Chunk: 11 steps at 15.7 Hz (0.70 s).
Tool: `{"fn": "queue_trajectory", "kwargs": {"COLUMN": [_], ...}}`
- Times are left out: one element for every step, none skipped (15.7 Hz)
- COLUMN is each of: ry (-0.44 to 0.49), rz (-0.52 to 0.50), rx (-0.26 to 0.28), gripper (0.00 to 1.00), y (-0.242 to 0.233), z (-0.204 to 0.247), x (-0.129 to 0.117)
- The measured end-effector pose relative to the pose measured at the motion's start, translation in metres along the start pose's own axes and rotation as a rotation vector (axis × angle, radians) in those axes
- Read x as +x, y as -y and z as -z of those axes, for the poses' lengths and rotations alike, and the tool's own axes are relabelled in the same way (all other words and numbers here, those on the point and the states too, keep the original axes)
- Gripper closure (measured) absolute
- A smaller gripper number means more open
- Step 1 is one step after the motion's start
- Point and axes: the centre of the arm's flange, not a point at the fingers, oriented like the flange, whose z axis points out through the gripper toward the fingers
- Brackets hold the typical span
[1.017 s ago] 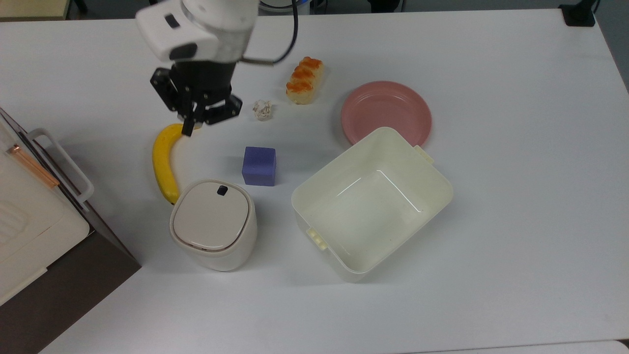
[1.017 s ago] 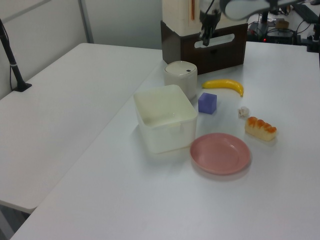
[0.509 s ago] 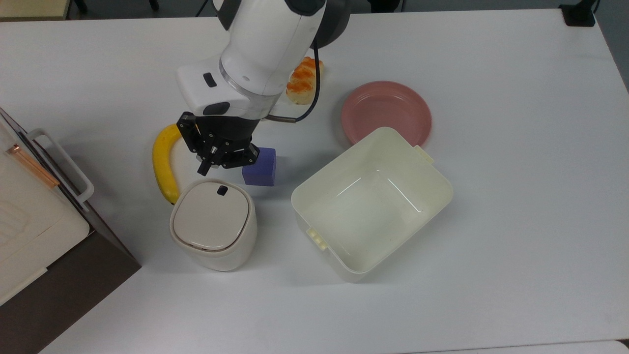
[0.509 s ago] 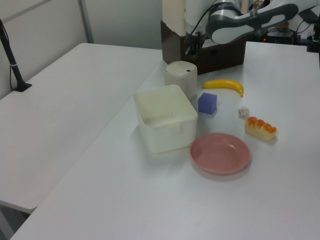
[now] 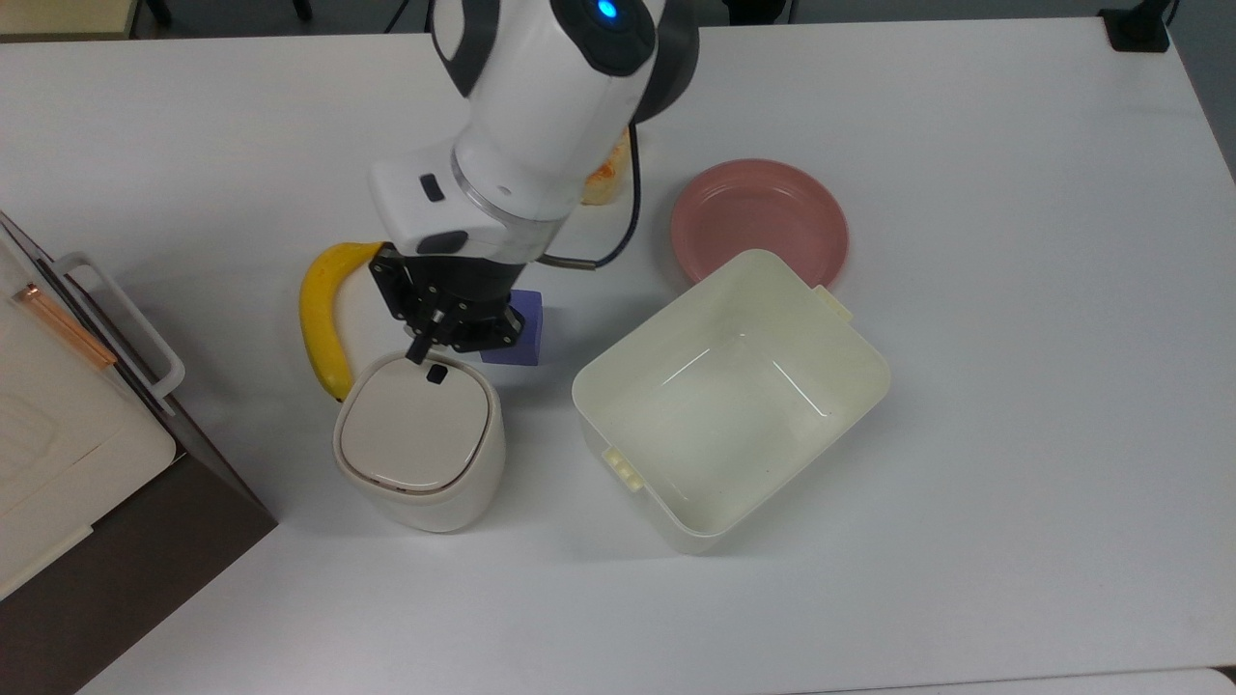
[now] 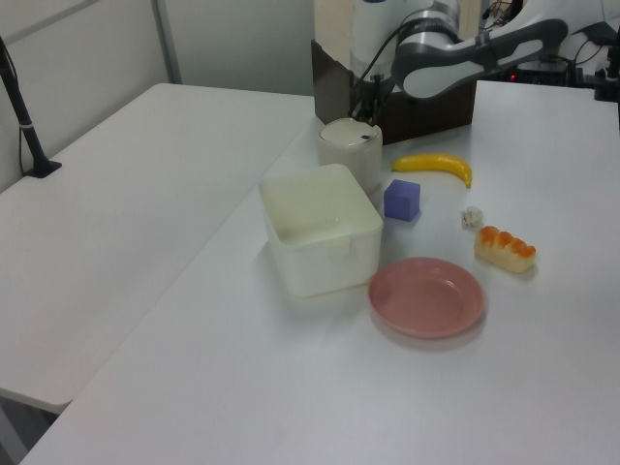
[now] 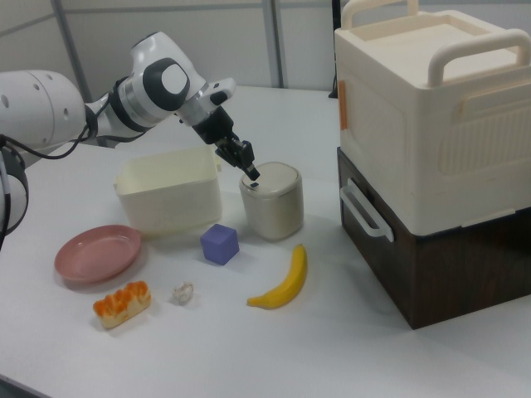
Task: Open the trash can
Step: 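Lower the gripper onto the trash can lid's front edge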
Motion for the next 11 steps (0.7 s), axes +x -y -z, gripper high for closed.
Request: {"fn": "queue_trajectory", "kwargs": {"ry": [-0.001, -0.003, -0.004, -0.004, -0.005, -0.006, -0.007, -0.009, -0.011, -0.013, -0.015], "rz": [-0.003, -0.004, -0.003, -0.002, -0.001, 0.000, 0.001, 0.002, 0.004, 0.006, 0.008], "rx": [0.000, 0.001, 0.002, 0.002, 0.001, -0.001, -0.003, -0.005, -0.009, -0.012, -0.015], "gripper": [0.99, 0.99, 0.99, 0.99, 0.99, 0.99, 0.99, 0.99, 0.99, 0.99, 0.99], "y": [0.006, 0.009, 0.012, 0.014, 0.015, 0.016, 0.016, 0.016, 0.015, 0.015, 0.015], "z": [-0.002, -0.002, -0.004, -0.005, -0.006, -0.007, -0.007, -0.007, -0.007, -0.007, -0.007], "x": [0.000, 0.001, 0.001, 0.002, 0.002, 0.003, 0.003, 0.003, 0.003, 0.003, 0.003]}}
